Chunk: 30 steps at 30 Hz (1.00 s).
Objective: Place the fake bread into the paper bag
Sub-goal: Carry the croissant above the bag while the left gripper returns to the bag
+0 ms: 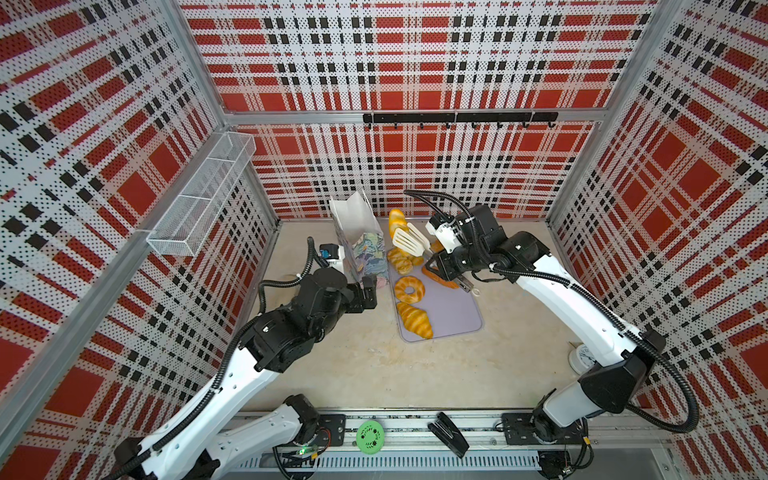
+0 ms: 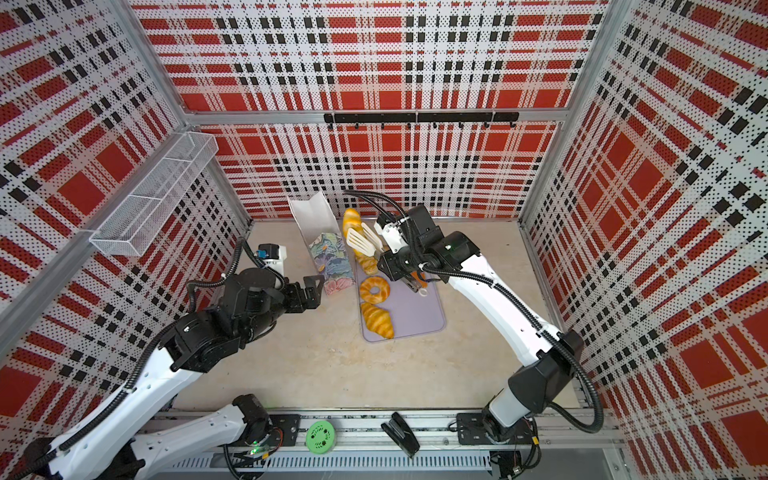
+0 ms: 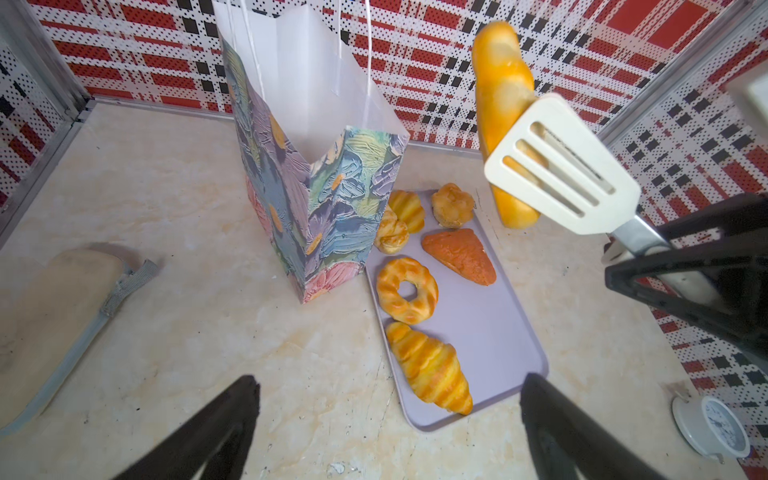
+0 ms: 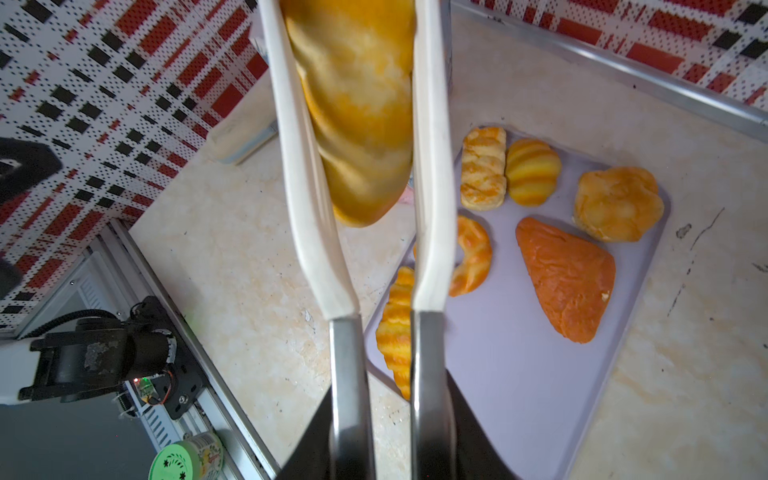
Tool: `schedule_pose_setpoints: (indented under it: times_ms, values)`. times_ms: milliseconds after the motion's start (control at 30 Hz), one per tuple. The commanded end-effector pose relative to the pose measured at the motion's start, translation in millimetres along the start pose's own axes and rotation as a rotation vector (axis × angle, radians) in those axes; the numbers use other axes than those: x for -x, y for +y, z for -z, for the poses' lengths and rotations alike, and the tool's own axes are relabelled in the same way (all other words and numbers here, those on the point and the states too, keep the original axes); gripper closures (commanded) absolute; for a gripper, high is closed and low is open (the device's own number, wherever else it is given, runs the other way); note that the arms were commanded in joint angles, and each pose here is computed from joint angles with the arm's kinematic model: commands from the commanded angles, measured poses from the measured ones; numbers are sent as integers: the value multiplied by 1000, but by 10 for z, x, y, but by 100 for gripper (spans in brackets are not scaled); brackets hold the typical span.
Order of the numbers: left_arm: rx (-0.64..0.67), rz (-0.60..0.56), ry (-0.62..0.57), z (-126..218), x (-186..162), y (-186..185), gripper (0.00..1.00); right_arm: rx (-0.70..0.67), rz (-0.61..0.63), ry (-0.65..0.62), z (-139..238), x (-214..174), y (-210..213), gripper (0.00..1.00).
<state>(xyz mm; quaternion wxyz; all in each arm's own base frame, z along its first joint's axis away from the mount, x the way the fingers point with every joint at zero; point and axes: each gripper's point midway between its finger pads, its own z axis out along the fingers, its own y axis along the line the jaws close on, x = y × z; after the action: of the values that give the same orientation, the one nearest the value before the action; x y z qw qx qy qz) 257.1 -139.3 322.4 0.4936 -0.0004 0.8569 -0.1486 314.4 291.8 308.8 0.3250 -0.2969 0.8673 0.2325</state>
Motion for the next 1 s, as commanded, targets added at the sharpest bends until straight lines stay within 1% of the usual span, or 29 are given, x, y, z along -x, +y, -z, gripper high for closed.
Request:
schedule_pose_setpoints:
  times_ms: [0, 267, 433, 533, 667, 967]
  values:
    - [-30, -17, 10, 35, 82, 1, 1, 67, 48, -111, 39, 380, 198, 66]
    - [-50, 11, 19, 21, 208, 113, 1, 126, 97, -160, -91, 692, 405, 65]
    - [-13, 51, 31, -5, 207, 277, 1, 155, 110, -195, -195, 898, 485, 65]
    - [7, 55, 49, -22, 179, 329, 1, 168, 111, -198, -298, 983, 499, 63]
    - [35, 56, 60, -40, 169, 391, 1, 173, 116, -204, -428, 1084, 504, 63]
    - [33, 83, 76, -89, 182, 437, 1, 148, 138, -200, -700, 1214, 440, 62]
